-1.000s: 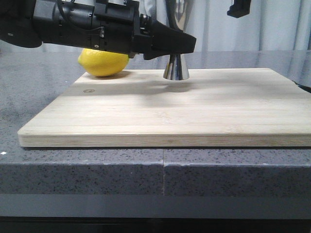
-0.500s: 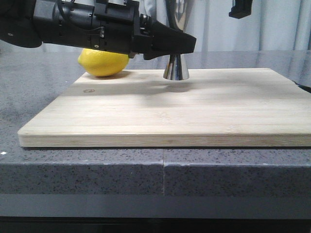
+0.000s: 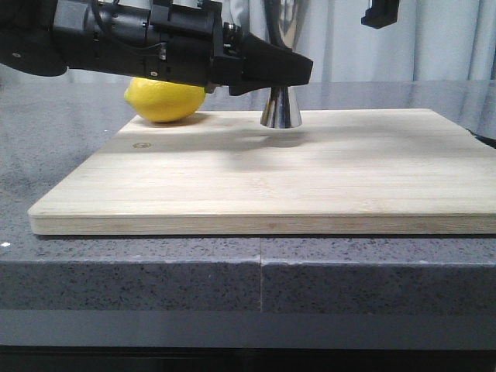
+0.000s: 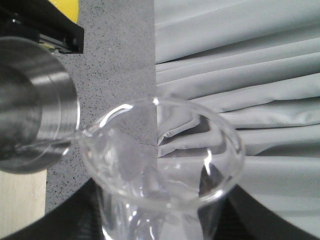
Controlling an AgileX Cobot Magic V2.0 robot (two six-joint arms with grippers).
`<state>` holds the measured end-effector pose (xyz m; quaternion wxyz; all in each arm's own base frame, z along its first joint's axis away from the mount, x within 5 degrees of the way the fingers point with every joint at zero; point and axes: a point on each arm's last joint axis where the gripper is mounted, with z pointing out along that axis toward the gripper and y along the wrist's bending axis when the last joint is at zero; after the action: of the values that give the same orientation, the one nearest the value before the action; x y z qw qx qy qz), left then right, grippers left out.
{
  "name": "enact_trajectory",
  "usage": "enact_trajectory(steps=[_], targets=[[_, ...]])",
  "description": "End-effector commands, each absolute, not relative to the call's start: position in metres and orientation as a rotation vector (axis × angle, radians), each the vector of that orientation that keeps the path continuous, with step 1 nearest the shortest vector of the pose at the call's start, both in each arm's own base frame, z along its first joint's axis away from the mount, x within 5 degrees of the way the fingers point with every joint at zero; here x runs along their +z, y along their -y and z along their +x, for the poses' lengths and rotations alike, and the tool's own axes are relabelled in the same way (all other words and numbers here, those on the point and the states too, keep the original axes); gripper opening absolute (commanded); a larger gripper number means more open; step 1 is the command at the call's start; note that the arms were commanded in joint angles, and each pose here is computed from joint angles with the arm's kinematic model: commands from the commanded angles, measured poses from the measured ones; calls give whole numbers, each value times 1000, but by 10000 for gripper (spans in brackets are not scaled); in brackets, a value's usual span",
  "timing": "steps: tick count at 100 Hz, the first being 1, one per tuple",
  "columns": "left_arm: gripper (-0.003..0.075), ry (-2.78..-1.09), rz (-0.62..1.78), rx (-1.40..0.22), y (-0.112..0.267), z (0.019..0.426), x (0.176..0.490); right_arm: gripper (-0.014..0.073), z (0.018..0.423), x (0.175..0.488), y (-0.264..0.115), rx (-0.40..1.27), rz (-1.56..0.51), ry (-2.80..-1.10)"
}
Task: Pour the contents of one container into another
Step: 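Tilt the beaker with the right gripper, pouring liquid into the jigger cup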
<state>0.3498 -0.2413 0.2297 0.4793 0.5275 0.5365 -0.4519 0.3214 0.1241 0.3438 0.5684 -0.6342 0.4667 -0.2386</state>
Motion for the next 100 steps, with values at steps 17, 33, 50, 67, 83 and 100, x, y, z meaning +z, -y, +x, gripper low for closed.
enact_trajectory(steps=[17, 33, 50, 67, 83, 100], targets=[[40, -1175, 1236, -1155, 244, 343, 268, 272, 315, 368, -121, -627, -1476, -1020], [40, -1175, 1236, -1155, 244, 343, 268, 272, 315, 368, -121, -637, -1488, -1011], [40, -1175, 1236, -1155, 244, 343, 268, 272, 315, 367, -121, -645, -1498, -1004], [40, -1175, 1236, -1155, 244, 343, 268, 272, 315, 367, -121, -647, -1500, -1002], [40, -1175, 1236, -1155, 244, 343, 268, 272, 315, 367, -121, -648, -1501, -1001], [40, -1175, 1236, -1155, 244, 343, 268, 272, 315, 367, -121, -656, -1511, -994]])
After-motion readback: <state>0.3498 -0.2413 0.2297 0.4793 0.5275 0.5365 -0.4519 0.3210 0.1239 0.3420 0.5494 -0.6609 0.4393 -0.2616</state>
